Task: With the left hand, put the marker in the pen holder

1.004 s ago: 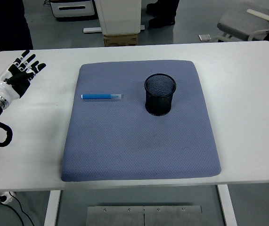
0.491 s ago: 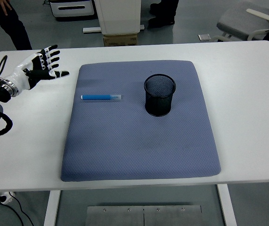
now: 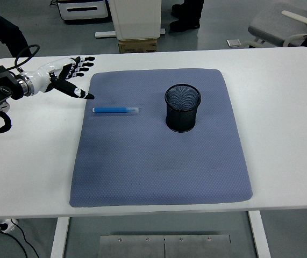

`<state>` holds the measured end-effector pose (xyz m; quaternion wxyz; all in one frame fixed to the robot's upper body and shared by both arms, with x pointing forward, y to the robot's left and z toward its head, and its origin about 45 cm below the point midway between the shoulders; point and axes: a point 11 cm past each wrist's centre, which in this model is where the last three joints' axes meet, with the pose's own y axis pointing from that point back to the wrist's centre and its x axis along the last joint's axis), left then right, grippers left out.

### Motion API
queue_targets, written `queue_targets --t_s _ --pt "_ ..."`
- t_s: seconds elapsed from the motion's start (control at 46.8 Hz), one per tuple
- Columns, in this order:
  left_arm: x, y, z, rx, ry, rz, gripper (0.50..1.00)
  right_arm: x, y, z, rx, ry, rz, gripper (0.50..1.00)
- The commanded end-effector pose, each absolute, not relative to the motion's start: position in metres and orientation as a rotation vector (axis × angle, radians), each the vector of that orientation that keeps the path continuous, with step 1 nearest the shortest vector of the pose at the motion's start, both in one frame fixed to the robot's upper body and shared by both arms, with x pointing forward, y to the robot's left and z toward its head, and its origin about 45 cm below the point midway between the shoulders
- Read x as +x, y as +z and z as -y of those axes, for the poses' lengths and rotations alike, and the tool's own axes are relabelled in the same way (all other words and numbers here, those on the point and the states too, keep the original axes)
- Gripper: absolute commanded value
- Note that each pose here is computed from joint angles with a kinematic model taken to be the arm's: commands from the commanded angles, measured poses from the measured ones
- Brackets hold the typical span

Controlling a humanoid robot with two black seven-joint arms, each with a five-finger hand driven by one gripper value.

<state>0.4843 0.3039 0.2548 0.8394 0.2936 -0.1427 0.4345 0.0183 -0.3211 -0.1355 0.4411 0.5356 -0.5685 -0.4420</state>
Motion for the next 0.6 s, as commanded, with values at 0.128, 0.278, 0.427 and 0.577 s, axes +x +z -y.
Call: queue_targets --t_s 0.128,0.278,0.427,0.577 --pt "0.485 0.257 -0.293 0.735 0.810 0.420 1.000 0.019 -0.135 0.321 1.330 -1.098 1.412 1.000" --pt "0.484 0.254 -0.284 0.815 0.721 0.507 1.000 0.018 -0.135 0.321 1.329 -1.097 1.412 1.000" --pt "0.486 0.253 -0.262 0.838 0.645 0.565 1.000 0.019 -0.135 0.321 1.330 -1.098 1.412 1.000" --pt "0.486 0.253 -0.239 0.846 0.579 0.608 1.000 0.018 -0.135 0.321 1.329 -1.097 1.412 1.000"
